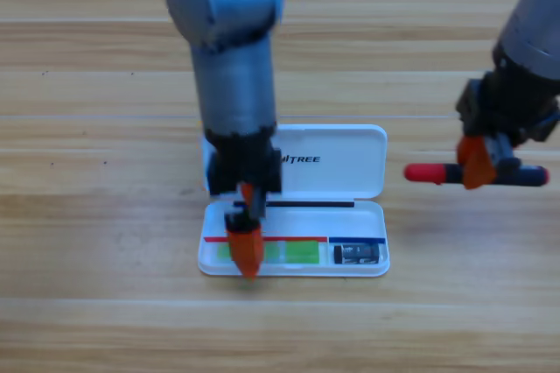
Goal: Clean up eraser and pencils
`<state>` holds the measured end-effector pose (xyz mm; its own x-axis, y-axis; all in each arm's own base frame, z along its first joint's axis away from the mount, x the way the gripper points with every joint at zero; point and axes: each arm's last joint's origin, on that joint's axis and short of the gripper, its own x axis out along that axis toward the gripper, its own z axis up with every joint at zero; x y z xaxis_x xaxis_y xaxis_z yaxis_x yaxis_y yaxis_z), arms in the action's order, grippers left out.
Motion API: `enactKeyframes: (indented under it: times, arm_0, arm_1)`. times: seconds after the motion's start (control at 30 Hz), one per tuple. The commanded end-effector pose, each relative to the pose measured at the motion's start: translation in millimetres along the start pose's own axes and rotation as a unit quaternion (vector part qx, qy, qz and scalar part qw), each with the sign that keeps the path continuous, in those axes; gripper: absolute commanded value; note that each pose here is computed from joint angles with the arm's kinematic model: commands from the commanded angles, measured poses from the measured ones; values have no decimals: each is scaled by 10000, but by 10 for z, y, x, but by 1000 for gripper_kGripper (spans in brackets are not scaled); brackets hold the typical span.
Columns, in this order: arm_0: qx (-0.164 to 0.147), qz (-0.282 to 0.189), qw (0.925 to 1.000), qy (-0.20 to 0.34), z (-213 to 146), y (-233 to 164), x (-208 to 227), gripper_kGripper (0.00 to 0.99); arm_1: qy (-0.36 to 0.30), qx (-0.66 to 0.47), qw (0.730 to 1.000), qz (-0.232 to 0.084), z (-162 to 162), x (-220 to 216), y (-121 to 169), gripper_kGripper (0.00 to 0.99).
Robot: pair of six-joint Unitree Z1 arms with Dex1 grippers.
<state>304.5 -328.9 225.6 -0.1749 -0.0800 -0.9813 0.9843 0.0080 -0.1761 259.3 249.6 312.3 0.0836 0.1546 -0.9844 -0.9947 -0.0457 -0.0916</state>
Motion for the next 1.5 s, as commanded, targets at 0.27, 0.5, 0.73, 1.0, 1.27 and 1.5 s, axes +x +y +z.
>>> enactKeyframes:
  times: [0.27, 0.5, 0.73, 1.0, 1.27, 1.5]
  arm_0:
    - [-934, 2021, 9599, -1705, -1581, -982, -2096, 990]
    - [-1484, 2380, 9420, -1846, -2118, -973, -2091, 990]
    - [-1580, 2270, 9409, -1955, -2164, -987, -1888, 990]
    - [-1634, 2197, 9407, -2002, -2178, -1001, -1790, 990]
    - [-1637, 2185, 9411, -1994, -2194, -1017, -1719, 990]
    - [-1642, 2179, 9410, -2002, -2198, -1021, -1701, 990]
  arm_1:
    - [225, -469, 9976, 464, 924, 745, -41, 0]
    - [245, -547, 9972, 441, 1224, 1085, -131, 0]
    - [251, -558, 9974, 380, 1359, 1269, -202, 0]
    - [251, -559, 9974, 369, 1389, 1325, -228, 0]
    - [251, -521, 9977, 357, 1391, 1321, -230, 325]
    - [172, -456, 9984, 275, 1388, 1205, -226, 867]
